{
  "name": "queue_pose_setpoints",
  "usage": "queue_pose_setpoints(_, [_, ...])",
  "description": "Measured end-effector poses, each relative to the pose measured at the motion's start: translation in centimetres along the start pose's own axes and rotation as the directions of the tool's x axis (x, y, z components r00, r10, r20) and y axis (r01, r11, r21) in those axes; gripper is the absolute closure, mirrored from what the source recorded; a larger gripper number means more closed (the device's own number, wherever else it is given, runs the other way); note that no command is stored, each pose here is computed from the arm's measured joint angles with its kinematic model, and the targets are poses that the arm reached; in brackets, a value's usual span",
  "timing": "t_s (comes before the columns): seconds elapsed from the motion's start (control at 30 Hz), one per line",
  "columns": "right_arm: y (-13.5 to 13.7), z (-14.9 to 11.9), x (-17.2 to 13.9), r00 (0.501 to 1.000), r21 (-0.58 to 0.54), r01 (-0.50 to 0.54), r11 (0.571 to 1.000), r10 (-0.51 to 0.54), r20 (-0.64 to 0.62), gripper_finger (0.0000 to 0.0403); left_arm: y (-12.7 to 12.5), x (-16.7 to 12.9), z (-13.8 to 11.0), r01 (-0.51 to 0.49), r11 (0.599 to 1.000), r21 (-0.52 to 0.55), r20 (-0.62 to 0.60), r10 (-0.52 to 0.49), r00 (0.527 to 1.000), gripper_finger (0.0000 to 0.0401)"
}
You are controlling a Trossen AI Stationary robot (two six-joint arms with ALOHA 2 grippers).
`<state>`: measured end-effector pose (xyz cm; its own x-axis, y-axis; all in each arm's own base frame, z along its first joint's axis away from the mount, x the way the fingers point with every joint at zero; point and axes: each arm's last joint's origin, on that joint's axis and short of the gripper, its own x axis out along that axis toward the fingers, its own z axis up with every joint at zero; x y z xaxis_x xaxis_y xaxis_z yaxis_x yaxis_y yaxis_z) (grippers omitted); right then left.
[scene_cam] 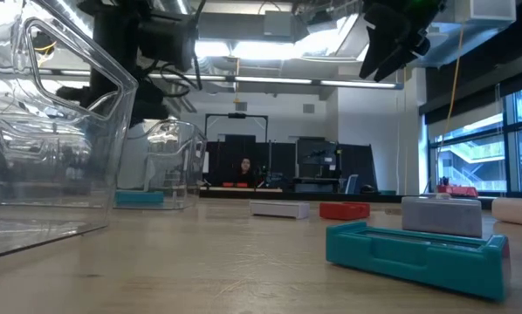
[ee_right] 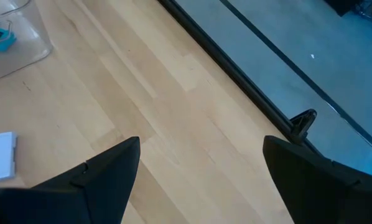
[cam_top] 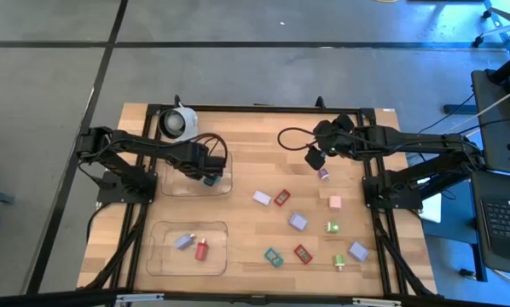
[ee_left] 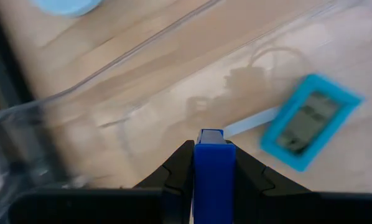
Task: Pick & Place Office items
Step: Put the dark blue timer into the top transparent bin
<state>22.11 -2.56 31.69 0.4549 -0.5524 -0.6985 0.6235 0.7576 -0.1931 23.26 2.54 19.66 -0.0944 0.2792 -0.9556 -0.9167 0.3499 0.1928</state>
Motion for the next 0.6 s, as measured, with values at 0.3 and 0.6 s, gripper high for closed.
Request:
queue_pose_setpoints(0.3, [0.0,0.0,0.0,1.000,-0.007,0.000,1.000,0.000,0.000,0.0059,-0.8,0.4,0.3,0.040,0.999,0.023,0.019,-0.040,0.999,0.0337])
queue_pose_setpoints(0.6, [0.0,0.0,0.0,1.000,-0.007,0.000,1.000,0.000,0.000,0.0059,-1.4,1.3,0.2,0.017,0.999,0.037,-0.017,-0.016,1.000,0.0337])
